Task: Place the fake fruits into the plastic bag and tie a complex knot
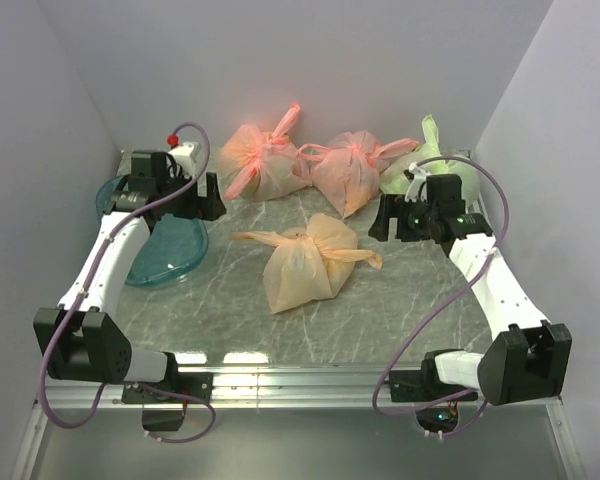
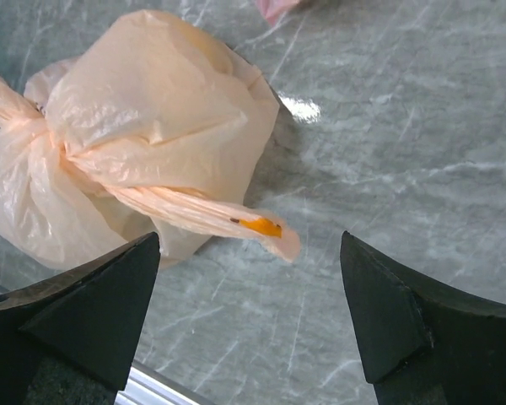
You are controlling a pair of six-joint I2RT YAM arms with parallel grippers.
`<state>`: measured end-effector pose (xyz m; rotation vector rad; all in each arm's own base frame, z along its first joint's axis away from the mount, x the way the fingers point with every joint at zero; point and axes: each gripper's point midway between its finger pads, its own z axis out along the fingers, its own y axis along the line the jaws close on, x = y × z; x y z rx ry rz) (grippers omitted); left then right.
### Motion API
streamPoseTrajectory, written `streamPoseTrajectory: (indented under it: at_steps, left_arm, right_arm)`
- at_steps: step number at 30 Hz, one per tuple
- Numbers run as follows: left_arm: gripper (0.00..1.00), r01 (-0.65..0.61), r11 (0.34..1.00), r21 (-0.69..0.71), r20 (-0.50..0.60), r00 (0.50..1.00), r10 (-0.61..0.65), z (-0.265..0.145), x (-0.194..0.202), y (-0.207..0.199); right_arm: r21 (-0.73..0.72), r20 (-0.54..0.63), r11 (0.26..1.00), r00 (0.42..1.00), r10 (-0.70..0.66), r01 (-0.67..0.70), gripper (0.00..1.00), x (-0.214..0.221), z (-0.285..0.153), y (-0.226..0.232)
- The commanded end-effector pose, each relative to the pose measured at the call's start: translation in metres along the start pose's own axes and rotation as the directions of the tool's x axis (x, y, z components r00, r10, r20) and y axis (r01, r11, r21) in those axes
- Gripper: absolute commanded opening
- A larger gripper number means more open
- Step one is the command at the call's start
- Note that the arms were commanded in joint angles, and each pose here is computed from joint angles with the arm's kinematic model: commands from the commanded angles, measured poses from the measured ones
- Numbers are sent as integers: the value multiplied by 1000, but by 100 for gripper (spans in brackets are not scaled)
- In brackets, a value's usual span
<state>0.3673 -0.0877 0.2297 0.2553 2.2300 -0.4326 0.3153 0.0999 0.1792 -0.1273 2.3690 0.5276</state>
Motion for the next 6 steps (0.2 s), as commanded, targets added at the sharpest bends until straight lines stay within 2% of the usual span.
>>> streamPoseTrajectory:
  at_steps: [1,6]
  left_arm:
    - [99,25,1000,-9,21,999,-25,0,3,1]
    - [100,47,999,-2,41,998,-47,-3,3,1]
  right_arm:
    - [-4,107,999,994,-35,35,94,-22,-2,7]
    - [-69,89,995,994,-69,75,95,-17,-4,18]
